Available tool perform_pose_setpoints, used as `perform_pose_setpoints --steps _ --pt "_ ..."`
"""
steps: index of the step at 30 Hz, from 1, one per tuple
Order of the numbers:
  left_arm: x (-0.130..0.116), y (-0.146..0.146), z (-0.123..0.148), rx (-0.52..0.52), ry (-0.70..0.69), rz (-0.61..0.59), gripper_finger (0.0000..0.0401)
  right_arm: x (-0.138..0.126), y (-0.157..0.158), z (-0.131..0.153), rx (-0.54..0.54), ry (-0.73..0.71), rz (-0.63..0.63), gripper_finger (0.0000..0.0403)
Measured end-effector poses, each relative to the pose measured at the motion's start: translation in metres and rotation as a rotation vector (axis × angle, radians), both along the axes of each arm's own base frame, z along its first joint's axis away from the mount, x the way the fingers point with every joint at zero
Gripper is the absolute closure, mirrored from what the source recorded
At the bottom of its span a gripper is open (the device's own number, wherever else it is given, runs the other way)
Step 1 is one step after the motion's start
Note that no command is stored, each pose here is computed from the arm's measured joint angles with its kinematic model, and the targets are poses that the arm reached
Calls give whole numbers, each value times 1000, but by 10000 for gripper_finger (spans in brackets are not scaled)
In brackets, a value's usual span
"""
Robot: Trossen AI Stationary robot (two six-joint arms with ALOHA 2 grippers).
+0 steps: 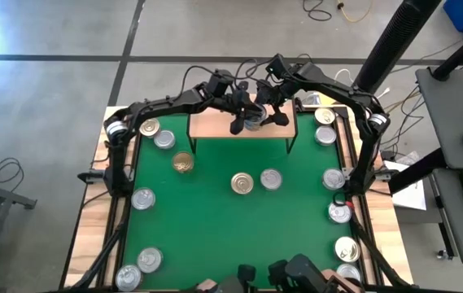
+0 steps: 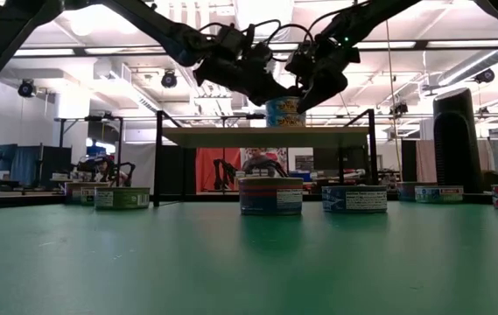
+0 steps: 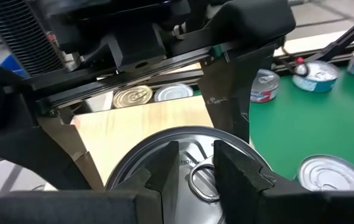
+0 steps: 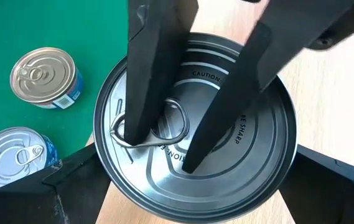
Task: Stack canned seafood by type on shelf
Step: Stack the green blue tuna can on top of the green blue tuna can on the shelf
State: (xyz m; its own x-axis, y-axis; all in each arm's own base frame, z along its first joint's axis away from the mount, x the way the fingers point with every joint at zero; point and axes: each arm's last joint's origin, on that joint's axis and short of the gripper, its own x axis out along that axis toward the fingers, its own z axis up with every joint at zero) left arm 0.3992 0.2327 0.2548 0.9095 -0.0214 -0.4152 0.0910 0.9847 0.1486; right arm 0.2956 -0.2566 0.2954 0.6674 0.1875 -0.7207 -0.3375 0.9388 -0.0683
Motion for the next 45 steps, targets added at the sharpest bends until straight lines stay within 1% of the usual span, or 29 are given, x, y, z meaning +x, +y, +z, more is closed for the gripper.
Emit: perform_pose_setpoints --steps 9,15,24,37,45 --pt "-2 0 -3 -11 32 13 315 0 -1 0 17 15 -42 20" --pt "-2 1 -3 -8 35 22 315 -1 -1 0 -1 68 -108 20" --pt "-2 1 -3 -6 34 26 315 -3 0 -1 5 100 -119 20" --pt "-3 1 -3 -30 35 36 315 -4 0 -1 8 119 -127 20" --pt "-3 1 -3 -29 35 36 315 -6 0 -2 17 157 -186 20"
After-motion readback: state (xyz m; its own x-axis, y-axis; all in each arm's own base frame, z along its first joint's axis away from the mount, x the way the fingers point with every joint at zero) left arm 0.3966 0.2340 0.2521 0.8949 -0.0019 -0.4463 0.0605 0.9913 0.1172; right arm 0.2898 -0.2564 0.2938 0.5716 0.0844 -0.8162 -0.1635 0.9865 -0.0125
